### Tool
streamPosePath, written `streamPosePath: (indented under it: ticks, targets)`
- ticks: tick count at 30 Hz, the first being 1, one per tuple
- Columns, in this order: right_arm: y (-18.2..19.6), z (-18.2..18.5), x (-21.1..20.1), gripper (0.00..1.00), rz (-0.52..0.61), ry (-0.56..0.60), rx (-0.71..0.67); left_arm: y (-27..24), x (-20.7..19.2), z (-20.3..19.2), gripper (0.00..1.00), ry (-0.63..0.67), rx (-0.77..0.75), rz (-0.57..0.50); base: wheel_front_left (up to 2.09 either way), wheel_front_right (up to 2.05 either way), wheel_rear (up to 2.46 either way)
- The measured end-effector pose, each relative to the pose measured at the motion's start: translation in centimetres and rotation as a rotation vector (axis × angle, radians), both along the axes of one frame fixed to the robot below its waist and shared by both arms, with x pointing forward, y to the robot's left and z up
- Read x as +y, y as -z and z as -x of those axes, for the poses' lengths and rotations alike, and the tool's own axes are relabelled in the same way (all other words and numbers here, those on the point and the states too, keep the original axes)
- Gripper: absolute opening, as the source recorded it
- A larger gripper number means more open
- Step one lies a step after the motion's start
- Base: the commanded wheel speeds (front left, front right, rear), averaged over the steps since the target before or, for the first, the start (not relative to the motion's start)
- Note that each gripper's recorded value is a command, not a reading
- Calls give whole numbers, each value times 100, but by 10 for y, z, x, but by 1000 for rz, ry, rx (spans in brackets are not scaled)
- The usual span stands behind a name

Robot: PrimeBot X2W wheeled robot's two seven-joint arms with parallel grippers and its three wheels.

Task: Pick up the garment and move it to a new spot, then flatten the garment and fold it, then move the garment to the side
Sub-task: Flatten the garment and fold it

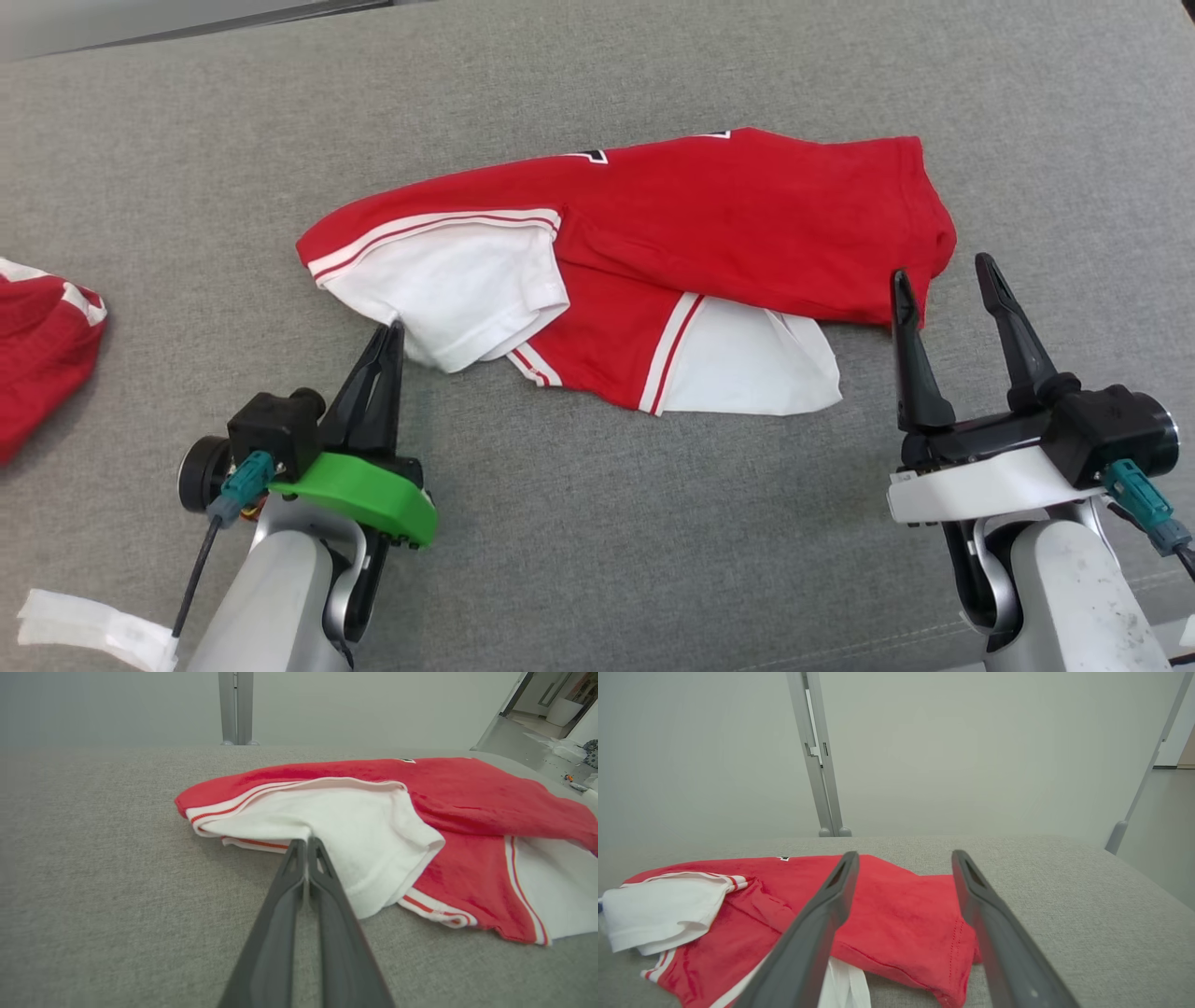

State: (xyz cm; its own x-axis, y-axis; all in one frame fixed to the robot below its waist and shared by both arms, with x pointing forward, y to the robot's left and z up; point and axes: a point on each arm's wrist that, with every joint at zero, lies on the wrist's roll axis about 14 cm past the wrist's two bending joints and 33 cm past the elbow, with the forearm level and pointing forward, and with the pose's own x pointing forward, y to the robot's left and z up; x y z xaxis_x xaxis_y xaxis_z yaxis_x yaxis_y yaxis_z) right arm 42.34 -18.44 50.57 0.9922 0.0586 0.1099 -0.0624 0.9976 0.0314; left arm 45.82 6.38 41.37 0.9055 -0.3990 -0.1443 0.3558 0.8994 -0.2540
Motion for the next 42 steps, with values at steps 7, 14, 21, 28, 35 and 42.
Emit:
streamPosePath:
  ticks: [7,14,21,28,35,42]
  targets:
    - [-5,3,8,100,-14,-21,-11,-29,8,12,0,-5,-65,-5,0,0,0]
    - [-5,6,9,100,-18,-25,-10,-6,16,21,0,-18,74,-69,0,0,0]
    - [-4,9,2,100,-14,-5,-4,23,-6,41,100,-5,239,-6,0,0,0]
    - [-1,9,0,100,-9,2,4,39,-4,44,100,-34,275,-18,0,0,0]
    - [-1,9,-2,100,-6,7,6,43,-9,36,45,-34,280,-35,0,0,0]
    - [2,9,-4,100,-5,13,14,48,-17,34,0,5,285,-48,0,0,0]
